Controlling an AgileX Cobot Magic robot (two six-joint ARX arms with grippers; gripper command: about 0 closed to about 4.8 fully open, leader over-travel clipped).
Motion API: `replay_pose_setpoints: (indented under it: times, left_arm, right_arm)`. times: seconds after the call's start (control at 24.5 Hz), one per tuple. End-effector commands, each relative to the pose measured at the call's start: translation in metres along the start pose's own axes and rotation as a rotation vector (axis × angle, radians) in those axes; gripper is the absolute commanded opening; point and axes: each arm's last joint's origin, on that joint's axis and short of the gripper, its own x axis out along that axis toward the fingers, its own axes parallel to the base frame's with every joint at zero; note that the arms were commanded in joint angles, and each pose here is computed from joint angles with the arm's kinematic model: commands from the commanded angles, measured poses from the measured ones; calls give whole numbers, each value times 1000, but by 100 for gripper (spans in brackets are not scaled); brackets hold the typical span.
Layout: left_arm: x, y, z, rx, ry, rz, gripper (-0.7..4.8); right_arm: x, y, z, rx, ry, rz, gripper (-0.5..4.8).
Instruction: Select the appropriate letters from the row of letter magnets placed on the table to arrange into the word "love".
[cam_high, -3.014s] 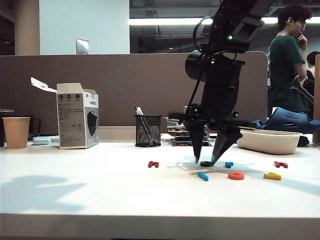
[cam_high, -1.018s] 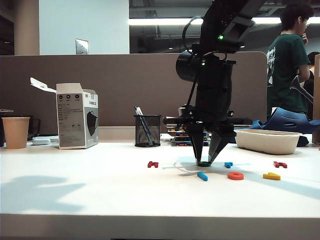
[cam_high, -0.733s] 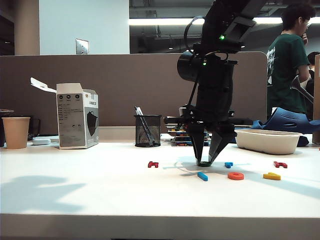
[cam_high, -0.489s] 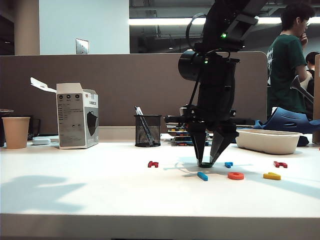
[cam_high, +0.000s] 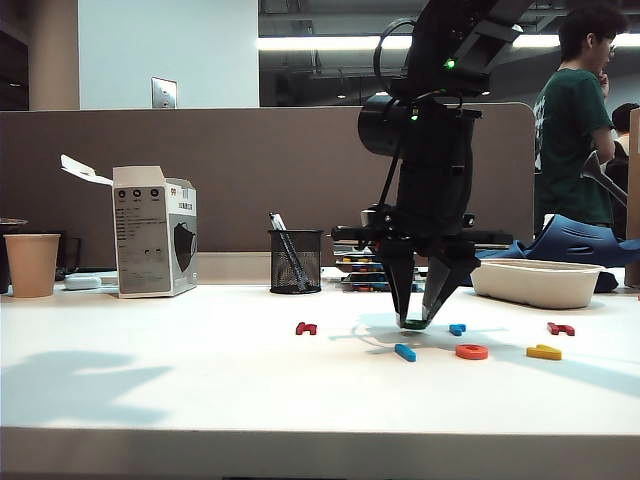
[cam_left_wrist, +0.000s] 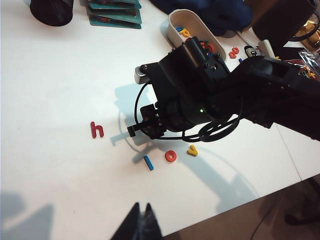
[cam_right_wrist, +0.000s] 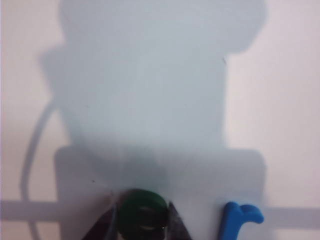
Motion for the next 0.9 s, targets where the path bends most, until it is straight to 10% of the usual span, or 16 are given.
replay_pose_setpoints:
  times: [0.04, 0.9]
  left_arm:
    - [-2, -1, 1, 3, -13, -6, -5]
    - [-2, -1, 1, 3, -13, -6, -5]
  right_arm:
    - [-12, -1, 2, -11, -38, -10, 104]
    - [-81, -60, -13, 34, -126, -120, 104]
